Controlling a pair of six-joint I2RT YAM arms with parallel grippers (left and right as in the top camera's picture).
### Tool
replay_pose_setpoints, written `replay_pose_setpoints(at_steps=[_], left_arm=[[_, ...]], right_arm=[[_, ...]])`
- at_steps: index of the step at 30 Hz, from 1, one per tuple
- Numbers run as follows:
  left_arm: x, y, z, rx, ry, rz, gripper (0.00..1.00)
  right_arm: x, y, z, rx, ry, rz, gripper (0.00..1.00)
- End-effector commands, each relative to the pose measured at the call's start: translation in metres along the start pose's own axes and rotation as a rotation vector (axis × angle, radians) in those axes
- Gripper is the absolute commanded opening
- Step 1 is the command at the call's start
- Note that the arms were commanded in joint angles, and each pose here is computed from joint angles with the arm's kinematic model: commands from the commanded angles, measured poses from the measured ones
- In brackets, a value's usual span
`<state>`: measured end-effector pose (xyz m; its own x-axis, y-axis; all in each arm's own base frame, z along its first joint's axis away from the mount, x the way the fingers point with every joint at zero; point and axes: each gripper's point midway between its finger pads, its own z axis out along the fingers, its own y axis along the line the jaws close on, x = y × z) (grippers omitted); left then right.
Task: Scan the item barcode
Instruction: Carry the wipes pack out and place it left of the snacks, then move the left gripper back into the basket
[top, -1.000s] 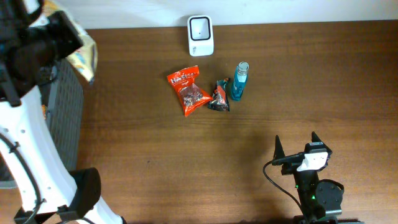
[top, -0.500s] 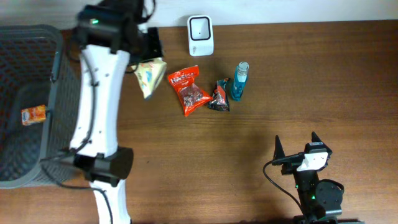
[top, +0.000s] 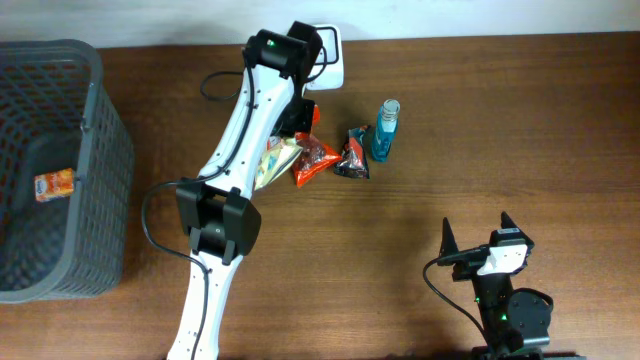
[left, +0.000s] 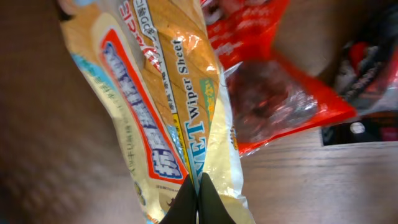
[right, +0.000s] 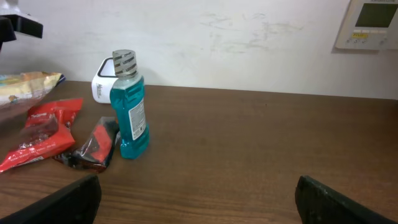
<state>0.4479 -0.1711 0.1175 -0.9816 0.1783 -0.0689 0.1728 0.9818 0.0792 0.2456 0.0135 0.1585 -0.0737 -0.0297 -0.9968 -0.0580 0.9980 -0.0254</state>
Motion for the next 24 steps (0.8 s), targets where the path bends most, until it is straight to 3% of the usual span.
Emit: replay_pose_setpoints(at_steps=[1,3,7,13,16,18,20,22,24], left_arm=[[-0.007,-0.016,0.002,0.081,-0.026,0.194,0.00],[-0.009,-0.011,0.003,0.051,-0.033,0.199,0.04],[-0.009,0.006,0.003,-0.045,-0.030,0.197,0.38],[-0.011,0.031,-0.011,-0.048,-0.044,0.099,0.35],[-0.025,0.041,-0.071,0.065,-0.207,0.041,0.44],[-0.030,0.068,-0.144,0.086,-0.414,-0.024,0.64],[-0.019,0.106,-0.216,0.072,-0.615,-0.108,0.68],[-0.002,0.149,-0.261,0.044,-0.742,-0.272,0.73],[0.028,0.227,-0.289,-0.002,-0.821,-0.589,0.76]], right_arm=[[0.003,0.001,0.000,-0.001,0.005,0.003,0.98],[0.003,0.001,0.000,-0.001,0.005,0.003,0.98],[0.003,0.001,0.000,-0.001,0.005,0.003,0.98],[0.003,0.001,0.000,-0.001,0.005,0.003,0.98],[0.003,0.001,0.000,-0.001,0.005,0.003,0.98],[0.003,0.001,0.000,-0.001,0.005,0.003,0.98],[0.003,0.001,0.000,-0.001,0.005,0.003,0.98],[0.003,0.001,0.000,-0.001,0.005,0.003,0.98],[0.003,0.001,0.000,-0.001,0.005,0.003,0.98]])
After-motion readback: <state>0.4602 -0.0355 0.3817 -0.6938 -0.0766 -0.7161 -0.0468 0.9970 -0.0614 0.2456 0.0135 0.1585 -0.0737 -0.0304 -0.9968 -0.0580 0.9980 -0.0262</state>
